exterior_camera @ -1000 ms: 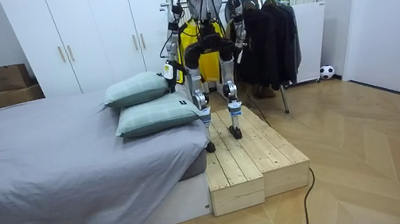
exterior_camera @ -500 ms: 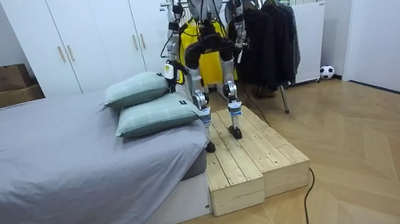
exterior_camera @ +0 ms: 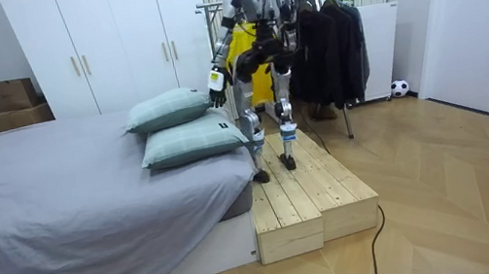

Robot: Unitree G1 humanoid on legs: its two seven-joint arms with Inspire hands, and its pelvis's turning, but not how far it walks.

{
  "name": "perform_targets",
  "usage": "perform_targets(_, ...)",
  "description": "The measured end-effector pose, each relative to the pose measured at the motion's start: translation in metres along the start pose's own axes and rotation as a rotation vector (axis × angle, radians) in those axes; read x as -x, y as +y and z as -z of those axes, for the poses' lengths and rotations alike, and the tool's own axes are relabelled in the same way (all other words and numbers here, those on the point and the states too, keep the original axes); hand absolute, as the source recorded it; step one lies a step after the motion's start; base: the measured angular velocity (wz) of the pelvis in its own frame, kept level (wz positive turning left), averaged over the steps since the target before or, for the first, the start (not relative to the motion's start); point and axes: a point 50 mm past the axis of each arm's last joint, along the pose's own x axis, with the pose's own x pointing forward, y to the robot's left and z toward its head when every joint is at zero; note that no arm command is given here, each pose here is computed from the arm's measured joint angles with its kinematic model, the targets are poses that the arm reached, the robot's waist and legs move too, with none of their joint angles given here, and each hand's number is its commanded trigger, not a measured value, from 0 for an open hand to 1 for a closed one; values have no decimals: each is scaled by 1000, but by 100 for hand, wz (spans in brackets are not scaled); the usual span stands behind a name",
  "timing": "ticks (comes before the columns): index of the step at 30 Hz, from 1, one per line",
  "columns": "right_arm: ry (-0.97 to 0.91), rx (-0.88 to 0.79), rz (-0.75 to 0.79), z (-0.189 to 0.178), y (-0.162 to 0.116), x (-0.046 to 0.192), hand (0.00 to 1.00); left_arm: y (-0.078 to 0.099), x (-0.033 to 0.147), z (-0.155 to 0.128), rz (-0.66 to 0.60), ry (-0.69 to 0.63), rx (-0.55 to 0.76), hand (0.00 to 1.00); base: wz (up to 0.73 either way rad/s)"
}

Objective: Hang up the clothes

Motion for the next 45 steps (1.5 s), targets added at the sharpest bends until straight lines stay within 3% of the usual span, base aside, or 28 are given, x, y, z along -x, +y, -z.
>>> perform_targets(5, 14, -58, 73, 4, -9, 4, 0, -1, 0, 1, 14, 10, -44, 0, 185)
perform_targets(10, -16, -106, 72, -7, -6, 1, 0, 3, 4, 17, 2, 62, -40, 0, 105)
perform_targets(14, -33, -125, 62, -8, -2, -1, 0, 4, 3, 13, -12, 47, -28, 0, 35)
perform_targets(21, 53, -151, 82, 29, -1, 4, 0, -2, -1, -1, -21, 2, -21, 0, 50)
perform_targets(30, 66, -151, 121, 34, -3, 5, 0, 1, 1, 16, -35, 52, 23, 0, 45)
perform_targets(39, 112, -145, 146, 49, 5, 5, 0, 23, 11, 37, -110, 125, 3, 0, 90)
perform_targets(45, 88, -111, 145, 44, 6, 3, 0, 14, 7, 32, -90, 123, -41, 0, 34)
